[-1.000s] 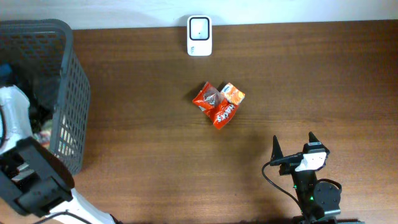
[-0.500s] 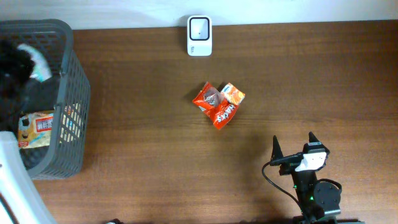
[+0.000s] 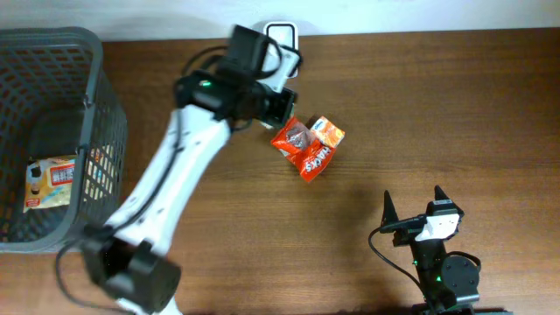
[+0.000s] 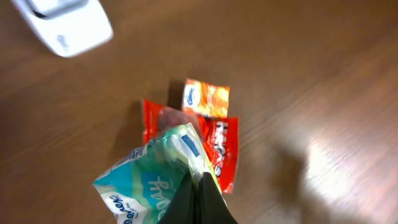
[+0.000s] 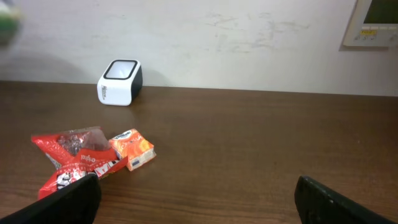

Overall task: Scan the item barcode
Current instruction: 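Carry the green tissue pack out and release it on the table, then reach the left gripper into the basket and grasp the yellow snack bag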

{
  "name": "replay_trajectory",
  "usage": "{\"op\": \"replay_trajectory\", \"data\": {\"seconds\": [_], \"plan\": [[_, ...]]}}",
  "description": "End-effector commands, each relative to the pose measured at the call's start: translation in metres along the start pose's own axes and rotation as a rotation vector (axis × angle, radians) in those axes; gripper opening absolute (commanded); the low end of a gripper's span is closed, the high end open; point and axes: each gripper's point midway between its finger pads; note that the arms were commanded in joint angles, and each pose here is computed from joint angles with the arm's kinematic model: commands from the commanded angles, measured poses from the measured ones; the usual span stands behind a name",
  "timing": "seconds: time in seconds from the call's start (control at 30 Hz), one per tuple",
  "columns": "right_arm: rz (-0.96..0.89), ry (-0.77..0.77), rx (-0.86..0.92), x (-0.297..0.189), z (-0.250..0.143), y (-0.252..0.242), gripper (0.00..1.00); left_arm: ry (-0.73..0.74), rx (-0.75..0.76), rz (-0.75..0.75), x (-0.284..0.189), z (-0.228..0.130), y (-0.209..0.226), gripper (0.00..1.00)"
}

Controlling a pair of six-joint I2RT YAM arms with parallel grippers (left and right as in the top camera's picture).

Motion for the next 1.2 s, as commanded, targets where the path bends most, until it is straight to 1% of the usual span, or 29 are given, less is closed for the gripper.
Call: {"op": "replay_trajectory", "data": {"seconds": [0.0,0.17,0.2,0.23,0.27,0.3,0.37,0.4,0.43,0.47,0.53,0.57,0.63,0.67,0.73,0.77,0.8,0.83,0.87,0.9,0.93,0.97,1.03,1.07,1.1,1.17], "plan": [[-0.010,0.005,0.008,0.000,-0.003,-0.002,0.98,0.075,0.101,-0.050,0.068,-0.010,-0.021,0.00],[-0.010,0.005,0.008,0.000,-0.003,-0.002,0.99,-0.021,0.194,-0.081,0.122,0.014,-0.056,0.00],[-0.010,0.005,0.008,0.000,-0.003,-0.002,0.99,-0.024,0.205,-0.088,0.129,0.014,-0.062,0.02],[-0.010,0.005,0.008,0.000,-0.003,-0.002,0.98,-0.014,0.215,-0.099,0.138,0.011,-0.070,0.12],[-0.010,0.005,0.008,0.000,-0.003,-0.002,0.98,-0.001,0.222,-0.109,0.144,0.007,-0.076,0.38],[-0.010,0.005,0.008,0.000,-0.003,-0.002,0.98,0.006,0.228,-0.115,0.147,0.005,-0.081,0.52],[-0.010,0.005,0.008,0.000,-0.003,-0.002,0.98,0.002,0.231,-0.112,0.150,0.005,-0.082,0.61],[-0.010,0.005,0.008,0.000,-0.003,-0.002,0.98,-0.005,0.233,-0.083,0.149,0.009,-0.077,0.66],[-0.010,0.005,0.008,0.000,-0.003,-0.002,0.98,-0.010,0.233,-0.067,0.146,0.012,-0.073,0.65],[-0.010,0.005,0.008,0.000,-0.003,-0.002,0.98,-0.025,0.229,-0.056,0.137,0.021,-0.069,0.61],[-0.010,0.005,0.008,0.000,-0.003,-0.002,0.98,-0.066,0.220,-0.032,0.109,0.040,-0.060,0.57],[-0.010,0.005,0.008,0.000,-0.003,-0.002,0.98,-0.108,0.210,0.000,0.081,0.057,-0.048,0.56],[-0.010,0.005,0.008,0.000,-0.003,-0.002,0.98,-0.172,0.193,0.068,0.034,0.078,-0.028,0.54],[-0.010,0.005,0.008,0.000,-0.003,-0.002,0.99,-0.219,0.171,0.142,-0.005,0.089,-0.007,0.54],[-0.010,0.005,0.008,0.000,-0.003,-0.002,0.99,-0.277,0.129,0.250,-0.065,0.093,0.024,0.53],[-0.010,0.005,0.008,0.000,-0.003,-0.002,0.98,-0.305,0.092,0.322,-0.103,0.089,0.047,0.53],[-0.010,0.005,0.008,0.000,-0.003,-0.002,0.99,-0.326,0.029,0.408,-0.144,0.077,0.074,0.56],[-0.010,0.005,0.008,0.000,-0.003,-0.002,0.98,-0.335,-0.032,0.467,-0.168,0.067,0.092,0.60],[-0.010,0.005,0.008,0.000,-0.003,-0.002,0.98,-0.342,-0.096,0.535,-0.193,0.055,0.111,0.66],[-0.010,0.005,0.008,0.000,-0.003,-0.002,0.99,-0.339,-0.228,0.686,-0.244,0.019,0.155,0.99],[-0.010,0.005,0.008,0.000,-0.003,-0.002,0.98,-0.327,-0.296,0.747,-0.268,-0.004,0.176,0.99],[-0.010,0.005,0.008,0.000,-0.003,-0.002,0.98,-0.312,-0.403,0.806,-0.289,-0.033,0.198,0.99],[-0.010,0.005,0.008,0.000,-0.003,-0.002,0.98,-0.261,-0.674,0.902,-0.321,-0.102,0.237,0.99],[-0.010,0.005,0.008,0.000,-0.003,-0.002,0.98,-0.236,-0.848,0.909,-0.327,-0.139,0.249,0.99],[-0.010,0.005,0.008,0.000,-0.003,-0.002,0.98,-0.209,-0.959,0.888,-0.325,-0.164,0.256,0.99],[-0.010,0.005,0.008,0.000,-0.003,-0.002,0.98,-0.128,-1.067,0.876,-0.321,-0.205,0.269,0.99]]}}
Point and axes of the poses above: each gripper's point midway between its finger pads, its own x axis out along the fingers, its own y axis along the line the jaws close on, z = x × y, and after that the axes turned 12 degrees about x, right-handed
